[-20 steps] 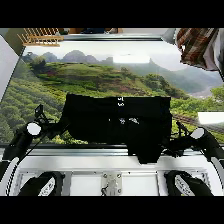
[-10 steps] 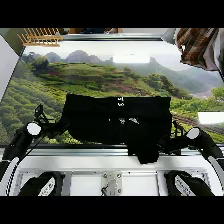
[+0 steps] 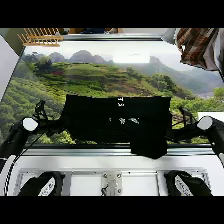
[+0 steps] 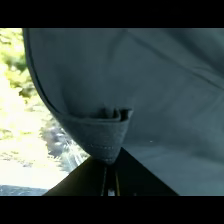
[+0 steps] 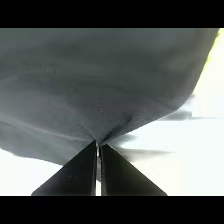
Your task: Fold the clothes and pants, and hang the long-sleeved shirts on hangers.
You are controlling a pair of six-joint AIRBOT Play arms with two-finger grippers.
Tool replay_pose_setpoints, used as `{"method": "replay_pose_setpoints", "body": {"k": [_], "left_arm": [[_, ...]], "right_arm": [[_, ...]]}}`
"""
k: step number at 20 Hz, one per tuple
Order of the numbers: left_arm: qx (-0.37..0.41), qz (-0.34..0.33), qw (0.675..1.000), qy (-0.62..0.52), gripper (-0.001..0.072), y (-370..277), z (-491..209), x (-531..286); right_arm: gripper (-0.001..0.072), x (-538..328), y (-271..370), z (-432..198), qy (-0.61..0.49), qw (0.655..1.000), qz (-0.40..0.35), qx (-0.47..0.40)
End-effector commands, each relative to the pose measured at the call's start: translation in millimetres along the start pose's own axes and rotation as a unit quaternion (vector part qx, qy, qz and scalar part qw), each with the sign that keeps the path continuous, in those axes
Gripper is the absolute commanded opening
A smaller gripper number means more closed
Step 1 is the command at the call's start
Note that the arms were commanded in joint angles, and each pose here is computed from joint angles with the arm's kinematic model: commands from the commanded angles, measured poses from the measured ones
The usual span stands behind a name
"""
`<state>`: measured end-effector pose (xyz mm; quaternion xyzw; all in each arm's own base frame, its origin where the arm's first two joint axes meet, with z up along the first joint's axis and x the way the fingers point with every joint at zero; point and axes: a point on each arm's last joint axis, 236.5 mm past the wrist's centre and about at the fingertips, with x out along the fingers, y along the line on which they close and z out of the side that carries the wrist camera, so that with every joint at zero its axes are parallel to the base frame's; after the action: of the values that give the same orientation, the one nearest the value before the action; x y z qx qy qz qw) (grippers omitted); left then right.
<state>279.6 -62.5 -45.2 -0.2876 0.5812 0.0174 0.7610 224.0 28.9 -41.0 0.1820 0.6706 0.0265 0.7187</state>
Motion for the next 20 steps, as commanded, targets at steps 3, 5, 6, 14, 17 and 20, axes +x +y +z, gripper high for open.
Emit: {"method": "replay_pose_setpoints", "body": {"k": [3, 5, 6, 14, 17, 20], "left_arm": [[0.020, -0.011, 1.000, -0.012, 0.0007, -17, 18, -15], [0.018, -0.008, 1.000, -0.006, 0.0007, -19, 26, -10], [0.018, -0.006, 1.000, -0.001, 0.0007, -19, 29, -6], [0.008, 0.002, 1.000, 0.005, 0.0007, -32, 95, 38], [0.008, 0.000, 1.000, 0.004, 0.0007, -39, 118, 50], [0.007, 0.001, 1.000, 0.004, 0.0007, -42, 134, 62]], "right_arm": [[0.0012, -55, 7, 67, -0.087, 0.995, -0.023, -0.032], [0.0012, -61, 9, 93, -0.113, 0.993, -0.023, -0.029], [0.0012, -61, 9, 105, -0.124, 0.992, -0.022, -0.024], [0.0012, -42, 17, 180, -0.213, 0.977, 0.018, 0.014], [0.0013, -29, 19, 197, -0.226, 0.973, 0.031, 0.028], [0.0014, -10, 20, 207, -0.228, 0.973, 0.027, 0.024]]}}
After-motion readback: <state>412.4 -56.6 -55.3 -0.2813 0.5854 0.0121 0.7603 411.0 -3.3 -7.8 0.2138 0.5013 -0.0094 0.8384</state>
